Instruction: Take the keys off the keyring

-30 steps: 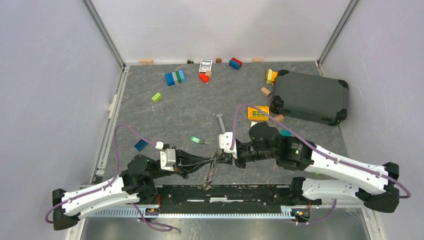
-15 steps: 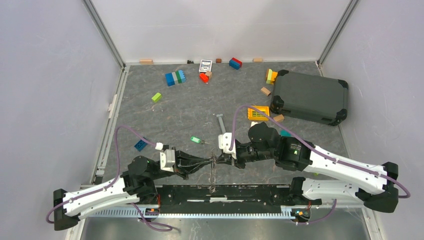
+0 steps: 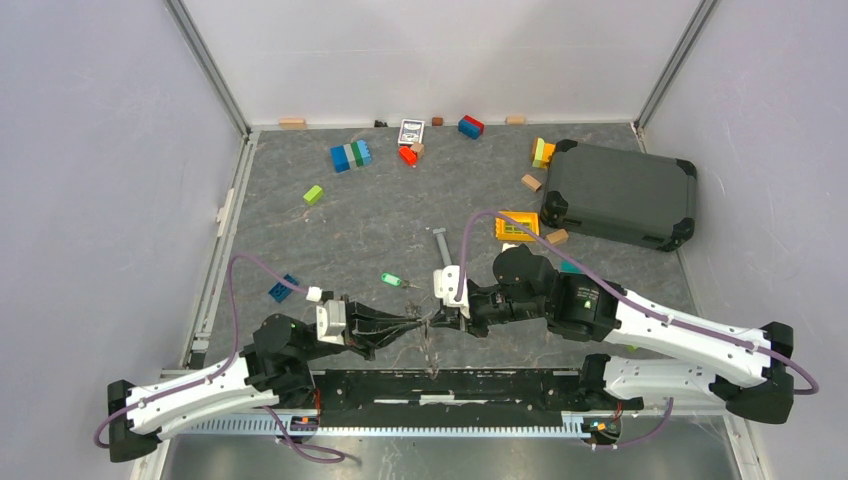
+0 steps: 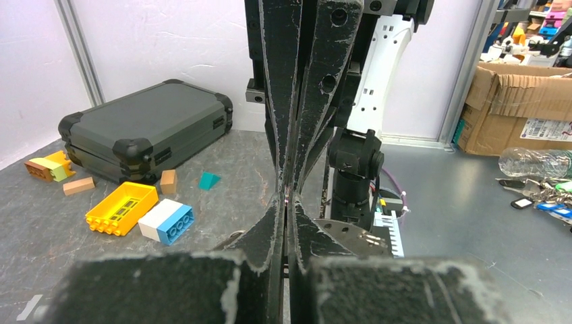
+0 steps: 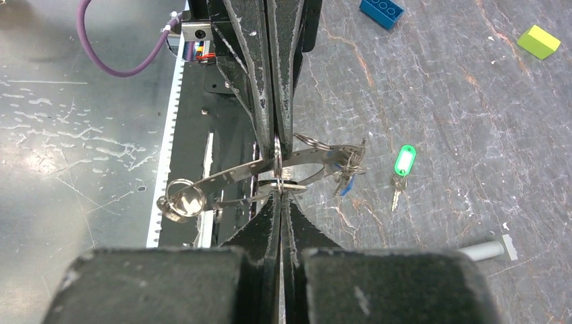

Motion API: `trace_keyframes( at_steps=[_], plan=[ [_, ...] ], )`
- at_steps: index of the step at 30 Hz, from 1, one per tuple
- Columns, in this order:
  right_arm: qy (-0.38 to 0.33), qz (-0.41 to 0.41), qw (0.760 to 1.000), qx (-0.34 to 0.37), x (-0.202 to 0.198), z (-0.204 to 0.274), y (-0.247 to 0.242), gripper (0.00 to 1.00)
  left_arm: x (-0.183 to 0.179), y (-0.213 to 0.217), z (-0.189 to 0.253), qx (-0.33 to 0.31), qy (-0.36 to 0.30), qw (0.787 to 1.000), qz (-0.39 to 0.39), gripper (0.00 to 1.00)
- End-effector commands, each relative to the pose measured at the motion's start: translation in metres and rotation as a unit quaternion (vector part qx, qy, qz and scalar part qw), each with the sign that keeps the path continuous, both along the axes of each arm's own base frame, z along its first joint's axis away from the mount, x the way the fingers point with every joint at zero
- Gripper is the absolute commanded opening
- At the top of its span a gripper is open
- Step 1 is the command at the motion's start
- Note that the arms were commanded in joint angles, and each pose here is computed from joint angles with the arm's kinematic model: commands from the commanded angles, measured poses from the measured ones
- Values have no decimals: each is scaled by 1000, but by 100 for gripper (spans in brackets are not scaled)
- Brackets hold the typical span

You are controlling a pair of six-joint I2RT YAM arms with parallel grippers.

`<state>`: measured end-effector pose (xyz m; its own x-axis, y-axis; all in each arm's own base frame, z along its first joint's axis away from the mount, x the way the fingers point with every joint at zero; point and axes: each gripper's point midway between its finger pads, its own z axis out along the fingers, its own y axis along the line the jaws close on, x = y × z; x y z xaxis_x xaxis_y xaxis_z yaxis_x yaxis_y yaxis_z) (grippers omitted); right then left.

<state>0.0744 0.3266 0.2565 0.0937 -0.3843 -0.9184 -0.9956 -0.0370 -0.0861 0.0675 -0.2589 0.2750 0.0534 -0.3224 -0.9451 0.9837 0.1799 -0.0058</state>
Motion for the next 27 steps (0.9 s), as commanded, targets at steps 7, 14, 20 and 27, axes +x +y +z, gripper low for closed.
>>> trace_keyframes(
  at_steps=[7,14,20,27],
  plan=[
    [1,-12,1000,-27,5,-17,-1,0,1,9,30,-61,-1,998,8,2],
    [5,1,1000,-27,1,-17,3,0,1,9,31,-62,-1,998,9,2],
    [14,25,999,-28,-7,-18,9,0,1,8,30,-61,0,998,9,2],
    [18,46,998,-37,-16,-22,11,0,2,8,29,-61,0,998,11,2]
  ],
)
